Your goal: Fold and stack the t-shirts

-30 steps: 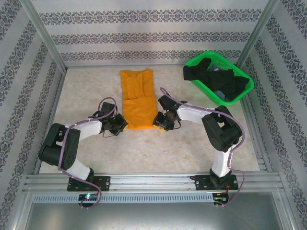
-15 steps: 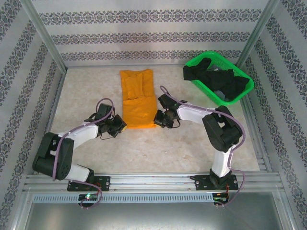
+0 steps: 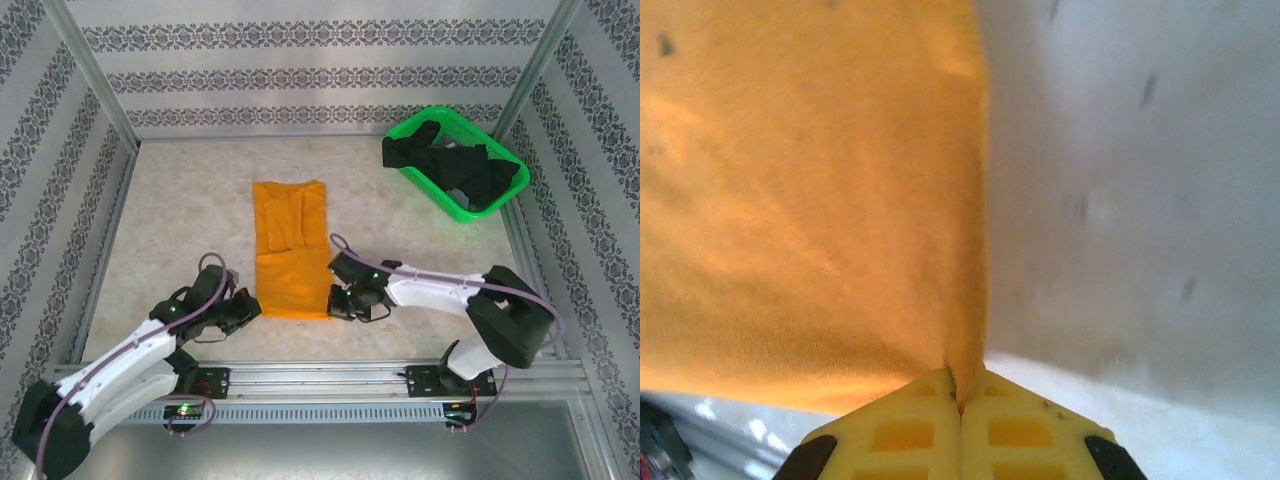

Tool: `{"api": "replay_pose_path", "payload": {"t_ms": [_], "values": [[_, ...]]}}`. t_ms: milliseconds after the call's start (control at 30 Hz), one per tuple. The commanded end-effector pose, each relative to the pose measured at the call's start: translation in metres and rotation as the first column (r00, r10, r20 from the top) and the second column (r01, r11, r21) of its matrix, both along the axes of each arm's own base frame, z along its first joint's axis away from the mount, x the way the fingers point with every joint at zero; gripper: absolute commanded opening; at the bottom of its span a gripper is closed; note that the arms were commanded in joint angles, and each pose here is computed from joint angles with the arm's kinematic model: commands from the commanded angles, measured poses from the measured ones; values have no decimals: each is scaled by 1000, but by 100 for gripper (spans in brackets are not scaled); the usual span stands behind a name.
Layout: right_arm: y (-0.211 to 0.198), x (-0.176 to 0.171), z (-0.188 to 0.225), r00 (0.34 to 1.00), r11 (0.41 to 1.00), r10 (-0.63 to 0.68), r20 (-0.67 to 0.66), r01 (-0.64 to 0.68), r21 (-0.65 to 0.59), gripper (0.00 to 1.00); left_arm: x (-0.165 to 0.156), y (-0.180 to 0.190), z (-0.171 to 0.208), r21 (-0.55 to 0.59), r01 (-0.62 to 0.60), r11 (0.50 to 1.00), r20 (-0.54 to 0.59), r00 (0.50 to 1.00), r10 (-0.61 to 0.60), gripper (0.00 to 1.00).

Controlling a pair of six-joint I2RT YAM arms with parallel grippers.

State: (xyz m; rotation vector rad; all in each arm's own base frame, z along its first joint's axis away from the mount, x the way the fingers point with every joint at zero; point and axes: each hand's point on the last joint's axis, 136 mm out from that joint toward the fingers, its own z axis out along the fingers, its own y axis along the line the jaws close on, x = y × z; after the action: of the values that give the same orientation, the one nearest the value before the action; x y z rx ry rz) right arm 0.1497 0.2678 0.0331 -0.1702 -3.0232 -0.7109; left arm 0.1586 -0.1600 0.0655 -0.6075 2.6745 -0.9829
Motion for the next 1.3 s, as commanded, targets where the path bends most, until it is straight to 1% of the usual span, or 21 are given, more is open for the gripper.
{"api": "replay_pose_path", "payload": {"t_ms": [0, 67, 167, 300, 400, 567, 633, 767, 1000, 1267], "values": [[-13, -22, 9, 999, 999, -37, -4, 37, -35, 0, -31, 17, -8, 60, -24, 998, -51, 998, 27, 0], [-18, -22, 21, 999, 998, -47, 21, 48, -34, 0, -30, 19, 9, 55, -24, 998, 16, 1000, 23, 0], [-19, -13, 46, 996, 998, -51, 79, 53, -32, 0, -16, 21, 44, 67, -33, 997, 148, 989, 23, 0], [-15, 4, 71, 988, 997, -73, 138, 77, -24, 0, 13, 14, 79, 88, -51, 995, 278, 960, 25, 0], [-13, 25, 87, 979, 995, -97, 178, 101, -16, 0, 38, 11, 98, 83, -117, 990, 355, 931, 80, 0], [-13, 72, 121, 957, 988, -157, 242, 155, 25, 0, 80, 0, 113, 64, -161, 985, 377, 918, 125, 0], [-12, 87, 127, 955, 986, -169, 244, 164, 39, 0, 98, 3, 120, 39, -198, 979, 390, 905, 168, 0], [-8, 121, 137, 948, 980, -196, 252, 183, 75, 0, 132, 11, 122, -17, -244, 970, 371, 899, 233, 0], [0, 169, 148, 940, 975, -219, 263, 200, 97, 0, 175, 12, 134, -65, -214, 975, 376, 900, 222, 0], [5, 213, 148, 933, 966, -253, 257, 230, 117, 0, 217, 19, 136, -61, -224, 973, 383, 895, 230, 0]]}}
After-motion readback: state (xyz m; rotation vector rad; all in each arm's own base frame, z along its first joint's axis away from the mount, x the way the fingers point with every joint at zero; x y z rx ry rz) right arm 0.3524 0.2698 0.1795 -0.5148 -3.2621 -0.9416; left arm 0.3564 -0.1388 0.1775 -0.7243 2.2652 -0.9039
